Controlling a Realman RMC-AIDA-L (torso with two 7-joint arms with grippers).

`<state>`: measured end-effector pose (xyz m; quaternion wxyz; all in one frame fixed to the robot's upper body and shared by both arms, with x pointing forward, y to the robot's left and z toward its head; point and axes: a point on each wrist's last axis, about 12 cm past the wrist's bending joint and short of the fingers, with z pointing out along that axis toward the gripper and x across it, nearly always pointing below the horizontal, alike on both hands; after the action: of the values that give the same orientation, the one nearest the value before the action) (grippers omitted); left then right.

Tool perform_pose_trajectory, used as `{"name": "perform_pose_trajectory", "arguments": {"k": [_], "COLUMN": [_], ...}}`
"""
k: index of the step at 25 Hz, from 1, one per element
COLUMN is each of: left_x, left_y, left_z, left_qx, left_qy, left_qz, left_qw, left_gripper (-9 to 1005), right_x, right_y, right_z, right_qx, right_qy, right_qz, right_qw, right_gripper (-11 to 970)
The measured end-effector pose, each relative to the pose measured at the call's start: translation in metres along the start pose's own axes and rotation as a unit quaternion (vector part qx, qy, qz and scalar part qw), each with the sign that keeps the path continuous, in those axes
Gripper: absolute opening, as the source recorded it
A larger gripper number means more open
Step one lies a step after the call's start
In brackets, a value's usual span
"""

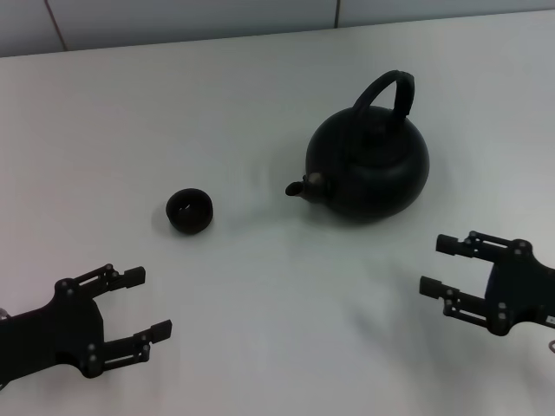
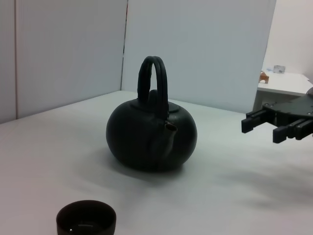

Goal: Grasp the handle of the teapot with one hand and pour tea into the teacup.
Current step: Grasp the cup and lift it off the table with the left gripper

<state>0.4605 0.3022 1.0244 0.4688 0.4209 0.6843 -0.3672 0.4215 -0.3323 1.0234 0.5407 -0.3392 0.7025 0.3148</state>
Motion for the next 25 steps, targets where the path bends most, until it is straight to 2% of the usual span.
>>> {"name": "perform_pose_trajectory", "arguments": {"k": [4,20,23,24,25], "left_x": [-0.0017,-0.0038,-0.0052,-0.0080,-0.0080], "left_y": [0.0007,0.0019,0.0039,0.0087,0.0087], "left_z": [-0.0001,0.0002,0.0005,0.0005,0.0005], "left_qx": [0.003,0.003,-0.020,-0.060,-0.060], "left_qy": [-0.001,-0.003,-0.021,-0.049,-0.049], "left_qz": [0.003,0.003,-0.003,-0.009,-0.009], "left_qw": [1.000,1.000,1.000,0.997,0.997], "left_gripper": [812,811,811,811,811], "right_x": [0.0009,0.0005,0.0013,0.0014,0.0013], "right_y": [-0.0023,-0.0017,-0.0005,-0.0004,-0.0004], "right_z": [0.0075,0.0076,0.0079,0.0079,0.0079], "right_qx": [-0.011,-0.010,-0.009,-0.008,-0.006], "right_qy": [0.017,0.012,0.009,0.008,0.006], "right_qz": [-0.003,0.001,0.004,0.005,0.006], "right_qw": [1.000,1.000,1.000,1.000,1.000], "right_gripper": [625,619,619,619,619]}}
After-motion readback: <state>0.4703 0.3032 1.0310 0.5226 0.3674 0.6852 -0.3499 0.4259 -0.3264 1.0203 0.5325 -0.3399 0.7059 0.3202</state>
